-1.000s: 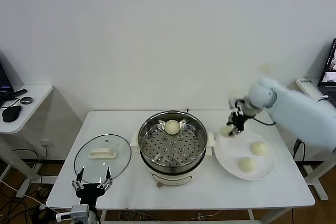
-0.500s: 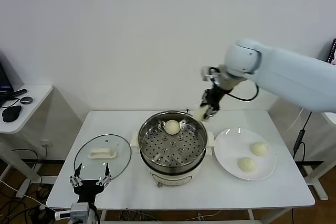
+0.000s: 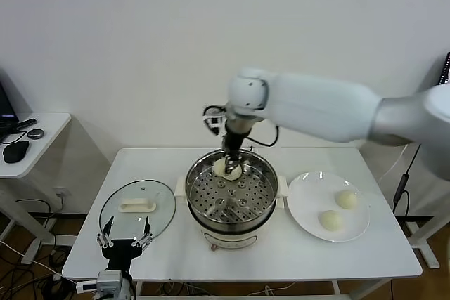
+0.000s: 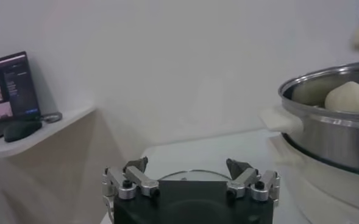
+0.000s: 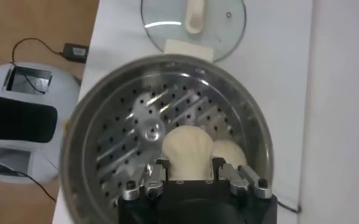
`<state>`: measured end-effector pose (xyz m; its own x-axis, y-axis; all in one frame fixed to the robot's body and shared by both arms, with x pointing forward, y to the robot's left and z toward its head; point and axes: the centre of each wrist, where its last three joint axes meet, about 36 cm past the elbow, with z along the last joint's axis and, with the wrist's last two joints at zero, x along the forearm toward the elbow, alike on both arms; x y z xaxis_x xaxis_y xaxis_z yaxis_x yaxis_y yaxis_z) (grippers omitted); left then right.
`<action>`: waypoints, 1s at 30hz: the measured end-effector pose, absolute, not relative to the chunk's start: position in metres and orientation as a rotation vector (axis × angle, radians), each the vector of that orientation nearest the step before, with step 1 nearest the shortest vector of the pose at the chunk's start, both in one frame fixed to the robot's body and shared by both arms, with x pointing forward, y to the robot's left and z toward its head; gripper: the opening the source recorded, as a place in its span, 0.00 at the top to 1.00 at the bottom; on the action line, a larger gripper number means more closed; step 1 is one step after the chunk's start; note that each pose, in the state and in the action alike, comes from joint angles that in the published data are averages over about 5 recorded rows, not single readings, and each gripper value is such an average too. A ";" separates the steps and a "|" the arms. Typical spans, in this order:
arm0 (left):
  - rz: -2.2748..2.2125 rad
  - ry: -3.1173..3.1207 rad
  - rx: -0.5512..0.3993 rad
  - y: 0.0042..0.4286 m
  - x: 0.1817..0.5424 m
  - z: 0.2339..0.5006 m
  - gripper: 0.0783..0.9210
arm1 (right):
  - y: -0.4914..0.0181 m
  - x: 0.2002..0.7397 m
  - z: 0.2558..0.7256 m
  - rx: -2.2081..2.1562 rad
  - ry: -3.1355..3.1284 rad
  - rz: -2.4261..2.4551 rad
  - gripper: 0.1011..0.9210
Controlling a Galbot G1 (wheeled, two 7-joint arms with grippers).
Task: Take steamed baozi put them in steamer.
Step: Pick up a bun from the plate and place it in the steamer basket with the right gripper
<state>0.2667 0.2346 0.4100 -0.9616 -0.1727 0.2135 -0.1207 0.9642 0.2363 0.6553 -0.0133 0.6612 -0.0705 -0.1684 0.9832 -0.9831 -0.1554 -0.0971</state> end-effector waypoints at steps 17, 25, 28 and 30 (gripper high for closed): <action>-0.304 -2.892 0.206 0.233 0.270 0.414 0.12 | 0.052 0.648 0.591 1.384 -1.258 1.351 0.38; -0.304 -2.891 0.214 0.234 0.271 0.414 0.12 | 0.054 0.644 0.593 1.388 -1.267 1.362 0.14; -0.297 -2.895 0.213 0.232 0.271 0.415 0.12 | 0.048 0.643 0.604 1.391 -1.279 1.371 0.12; -0.292 -2.897 0.211 0.230 0.270 0.415 0.12 | 0.040 0.643 0.613 1.393 -1.286 1.378 0.12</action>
<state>0.2705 0.2303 0.4155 -0.9650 -0.1636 0.2048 -0.1195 0.9700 0.2117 0.6426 0.0404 0.6129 -0.0990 -0.1330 0.9862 -0.9747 -0.1868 -0.1230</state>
